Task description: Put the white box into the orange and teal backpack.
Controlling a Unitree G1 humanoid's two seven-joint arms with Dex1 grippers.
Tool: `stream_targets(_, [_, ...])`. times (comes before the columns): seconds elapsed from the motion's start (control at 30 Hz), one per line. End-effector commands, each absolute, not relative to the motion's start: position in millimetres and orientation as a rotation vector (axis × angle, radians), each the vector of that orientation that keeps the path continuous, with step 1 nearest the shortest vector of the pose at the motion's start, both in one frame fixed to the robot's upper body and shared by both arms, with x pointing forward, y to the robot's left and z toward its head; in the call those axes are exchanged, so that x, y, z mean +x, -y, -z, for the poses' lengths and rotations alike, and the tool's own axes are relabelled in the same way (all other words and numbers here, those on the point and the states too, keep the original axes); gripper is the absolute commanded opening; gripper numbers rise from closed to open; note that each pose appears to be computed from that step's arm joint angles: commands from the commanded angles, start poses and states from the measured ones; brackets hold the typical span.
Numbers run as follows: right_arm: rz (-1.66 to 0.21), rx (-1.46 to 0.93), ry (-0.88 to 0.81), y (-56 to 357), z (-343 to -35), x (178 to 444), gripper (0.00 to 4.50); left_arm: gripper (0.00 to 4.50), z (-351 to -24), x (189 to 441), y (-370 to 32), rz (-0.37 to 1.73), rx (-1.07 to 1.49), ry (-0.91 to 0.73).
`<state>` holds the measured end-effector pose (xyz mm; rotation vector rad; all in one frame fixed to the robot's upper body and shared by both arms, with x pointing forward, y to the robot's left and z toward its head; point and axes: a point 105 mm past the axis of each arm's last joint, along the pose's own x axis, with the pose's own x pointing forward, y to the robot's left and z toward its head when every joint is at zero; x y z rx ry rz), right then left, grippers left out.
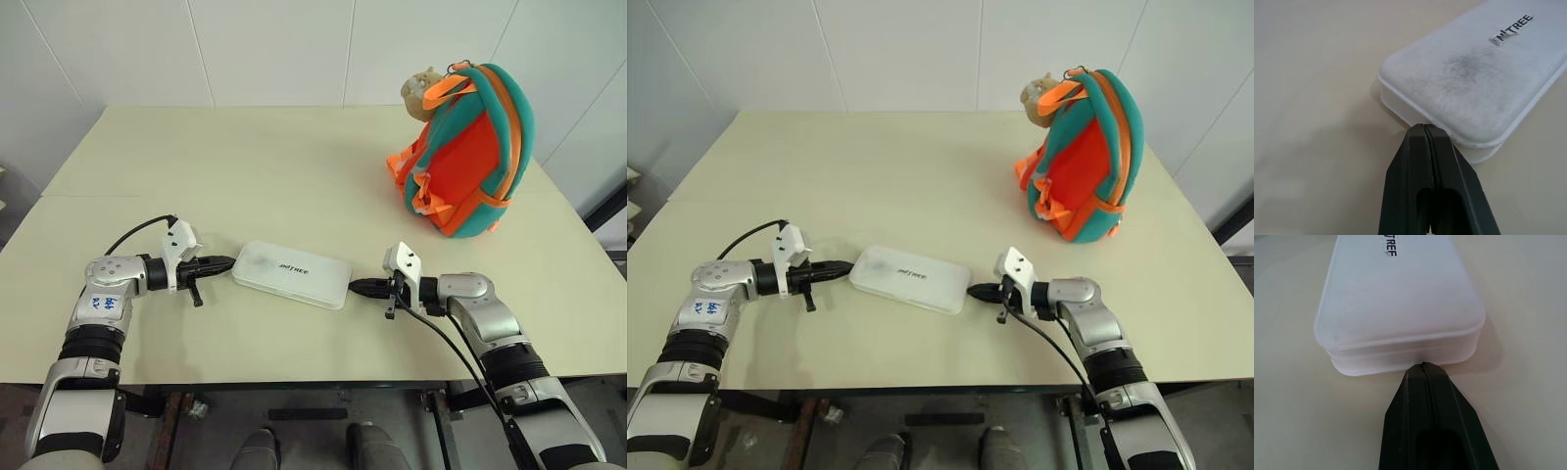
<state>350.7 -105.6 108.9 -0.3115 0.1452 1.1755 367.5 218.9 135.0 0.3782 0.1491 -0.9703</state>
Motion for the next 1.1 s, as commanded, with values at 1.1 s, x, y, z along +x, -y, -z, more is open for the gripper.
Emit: stream_targets(1.1, [-1.082, -0.407, -0.109, 150, -141, 387, 0.58, 0.59, -140, 345, -177, 1.063, 0.329, -0.133])
